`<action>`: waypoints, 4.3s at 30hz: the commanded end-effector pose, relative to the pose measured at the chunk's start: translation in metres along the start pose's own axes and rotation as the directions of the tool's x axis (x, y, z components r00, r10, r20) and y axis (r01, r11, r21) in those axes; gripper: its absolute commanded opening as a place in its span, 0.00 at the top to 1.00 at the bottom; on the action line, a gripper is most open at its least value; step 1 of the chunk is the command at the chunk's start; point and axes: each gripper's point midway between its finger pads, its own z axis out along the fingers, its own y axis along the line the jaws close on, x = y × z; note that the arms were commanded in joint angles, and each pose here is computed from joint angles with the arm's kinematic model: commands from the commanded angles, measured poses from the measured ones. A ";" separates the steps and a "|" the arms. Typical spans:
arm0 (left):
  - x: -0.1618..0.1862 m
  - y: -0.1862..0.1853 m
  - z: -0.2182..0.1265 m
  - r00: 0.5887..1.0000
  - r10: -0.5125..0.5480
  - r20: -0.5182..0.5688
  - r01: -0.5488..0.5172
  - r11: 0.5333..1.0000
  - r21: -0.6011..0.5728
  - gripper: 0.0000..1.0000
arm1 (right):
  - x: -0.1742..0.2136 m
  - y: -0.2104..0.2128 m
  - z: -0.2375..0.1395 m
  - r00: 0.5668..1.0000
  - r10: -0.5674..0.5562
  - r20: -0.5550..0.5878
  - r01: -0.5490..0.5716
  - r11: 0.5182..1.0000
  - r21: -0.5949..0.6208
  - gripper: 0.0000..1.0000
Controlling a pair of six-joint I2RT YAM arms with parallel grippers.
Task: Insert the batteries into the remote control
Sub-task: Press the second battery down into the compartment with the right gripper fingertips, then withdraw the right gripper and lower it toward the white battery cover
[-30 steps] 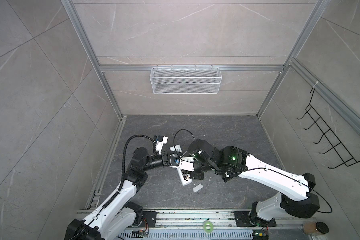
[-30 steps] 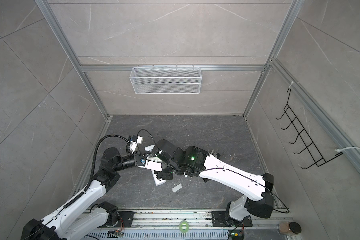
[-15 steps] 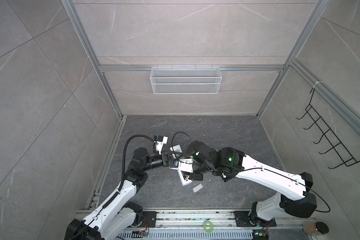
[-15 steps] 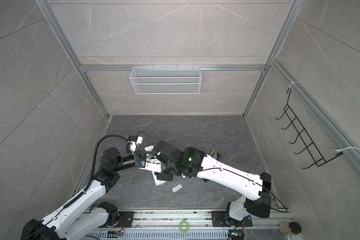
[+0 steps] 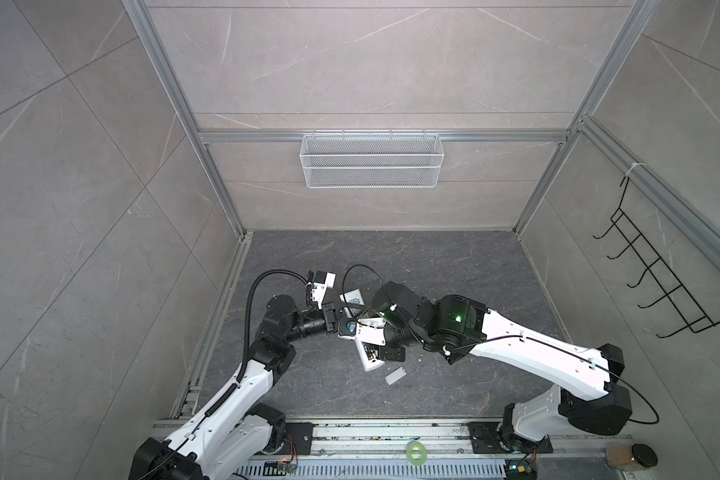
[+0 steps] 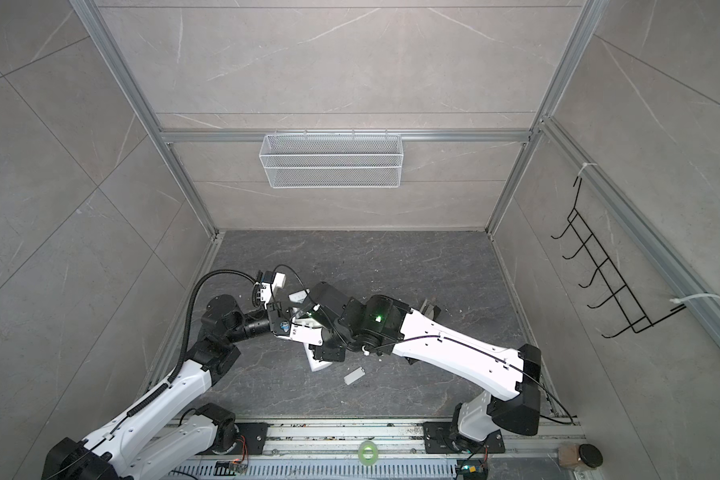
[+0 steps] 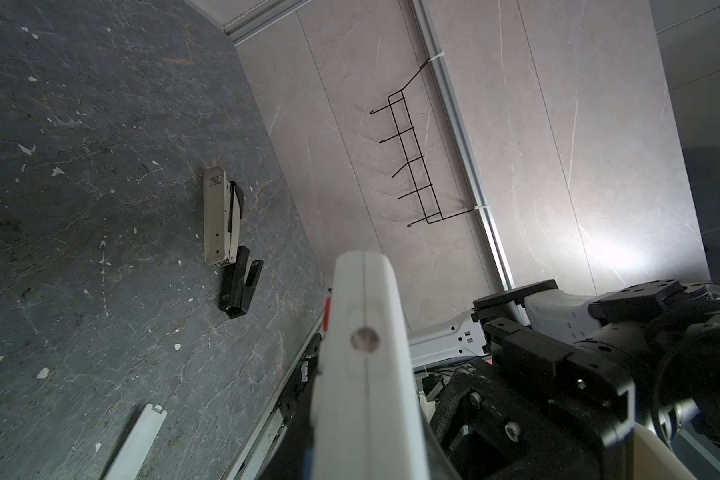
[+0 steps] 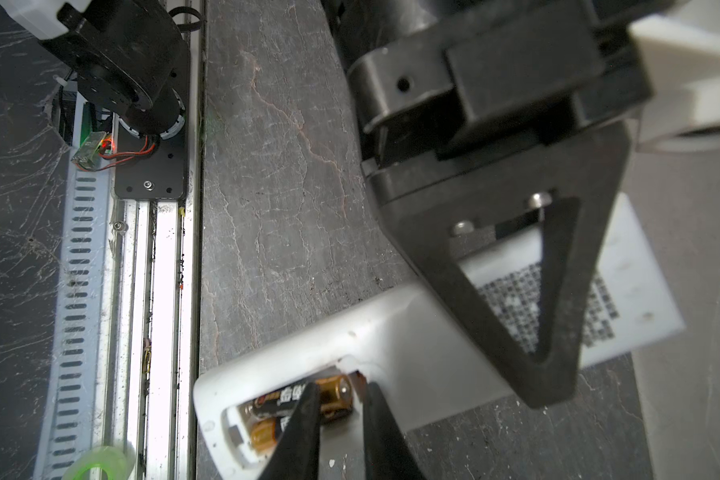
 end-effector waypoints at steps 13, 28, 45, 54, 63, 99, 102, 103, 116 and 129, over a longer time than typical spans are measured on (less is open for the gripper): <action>-0.012 -0.037 -0.002 0.995 0.101 0.027 -0.103 0.990 0.093 1.00 | 0.013 0.004 0.012 0.998 -0.035 -0.049 0.034 0.999 -0.004 0.80; -0.012 -0.036 -0.002 0.995 0.096 0.034 -0.099 0.991 0.089 1.00 | 0.021 0.007 0.020 0.994 -0.062 -0.086 0.063 0.998 0.009 0.88; -0.015 -0.032 -0.003 0.995 0.088 0.056 -0.092 0.993 0.069 1.00 | 0.034 -0.009 0.028 0.984 -0.022 -0.177 0.044 0.992 0.122 0.95; -0.019 -0.003 -0.006 0.993 0.060 0.100 -0.056 0.998 -0.038 1.00 | -0.007 -0.010 -0.033 0.968 0.236 0.090 -0.245 0.964 0.101 0.66; -0.020 0.023 -0.019 0.986 0.059 0.157 -0.037 0.990 -0.136 1.00 | 0.013 -0.018 -0.060 0.800 0.568 0.192 -0.595 0.793 0.131 0.45; 0.009 0.075 -0.062 0.964 0.232 0.130 -0.152 0.883 -0.445 1.00 | 0.187 0.084 0.127 -0.131 0.990 -0.053 -0.930 -0.105 0.352 0.23; 0.008 0.077 -0.060 0.966 0.225 0.127 -0.148 0.884 -0.443 1.00 | 0.194 0.081 0.132 -0.150 0.987 -0.050 -0.928 -0.124 0.350 0.22; 0.008 0.078 -0.060 0.967 0.223 0.126 -0.146 0.884 -0.444 1.00 | 0.196 0.079 0.133 -0.155 0.987 -0.049 -0.928 -0.128 0.351 0.22; 0.009 0.082 -0.058 0.971 0.210 0.118 -0.136 0.884 -0.448 1.00 | 0.190 0.066 0.150 -0.077 0.984 -0.161 -0.927 -0.011 0.375 0.24; 0.011 0.079 -0.060 0.969 0.217 0.119 -0.143 0.883 -0.447 1.00 | 0.185 0.059 0.169 0.036 0.970 -0.242 -0.899 0.137 0.415 0.27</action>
